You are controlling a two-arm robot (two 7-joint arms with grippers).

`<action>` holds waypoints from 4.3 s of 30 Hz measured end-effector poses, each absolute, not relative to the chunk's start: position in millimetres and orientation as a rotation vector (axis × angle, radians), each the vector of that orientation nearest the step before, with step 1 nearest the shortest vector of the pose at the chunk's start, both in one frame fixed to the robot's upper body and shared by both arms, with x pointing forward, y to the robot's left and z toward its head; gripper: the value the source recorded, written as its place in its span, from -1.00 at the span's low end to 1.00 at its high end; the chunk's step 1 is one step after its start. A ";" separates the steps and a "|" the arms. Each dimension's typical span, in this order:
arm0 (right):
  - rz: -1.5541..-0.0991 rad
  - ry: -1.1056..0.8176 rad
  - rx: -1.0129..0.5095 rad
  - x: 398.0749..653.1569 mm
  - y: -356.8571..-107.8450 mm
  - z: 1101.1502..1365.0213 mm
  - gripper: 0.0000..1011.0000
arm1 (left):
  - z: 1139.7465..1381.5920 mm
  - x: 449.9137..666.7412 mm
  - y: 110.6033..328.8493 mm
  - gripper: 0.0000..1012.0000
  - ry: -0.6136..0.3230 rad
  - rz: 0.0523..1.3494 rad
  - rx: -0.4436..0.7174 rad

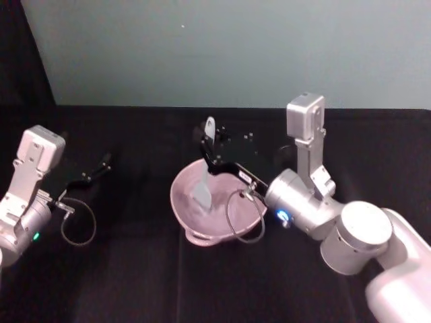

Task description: Use the one hand to pick up the spoon and stir the clear water in the bowl.

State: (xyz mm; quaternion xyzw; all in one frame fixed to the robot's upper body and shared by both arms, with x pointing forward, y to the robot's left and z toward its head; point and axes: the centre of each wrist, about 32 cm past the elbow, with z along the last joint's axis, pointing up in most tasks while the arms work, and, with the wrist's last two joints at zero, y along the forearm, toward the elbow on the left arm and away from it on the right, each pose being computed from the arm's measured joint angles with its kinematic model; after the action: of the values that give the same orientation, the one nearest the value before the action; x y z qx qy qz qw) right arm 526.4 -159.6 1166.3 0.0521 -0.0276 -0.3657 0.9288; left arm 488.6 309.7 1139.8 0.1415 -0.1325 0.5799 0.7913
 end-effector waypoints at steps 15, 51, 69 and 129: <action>-0.883 -0.133 0.109 546.9 -171.8 1162.5 -0.76 | 1139.8 488.6 309.7 1.00 -0.285 1.248 0.304; -0.949 -0.043 0.302 490.1 -238.6 1232.7 -0.76 | 1139.8 488.6 309.7 1.00 -0.285 1.248 0.305; -1.176 0.098 0.404 491.1 -266.8 1219.8 -0.76 | 1139.8 488.6 309.7 1.00 -0.285 1.248 0.304; -1.289 0.402 0.359 503.1 -257.2 1170.9 -0.76 | 1139.8 488.6 309.7 1.00 -0.285 1.248 0.304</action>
State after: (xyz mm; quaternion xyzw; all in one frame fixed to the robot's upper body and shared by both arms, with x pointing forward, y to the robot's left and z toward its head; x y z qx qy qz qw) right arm 503.1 -257.2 1170.9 0.1651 0.1852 -0.5934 0.7657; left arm 488.6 309.7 1139.8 0.1415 -0.1325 0.5799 0.7913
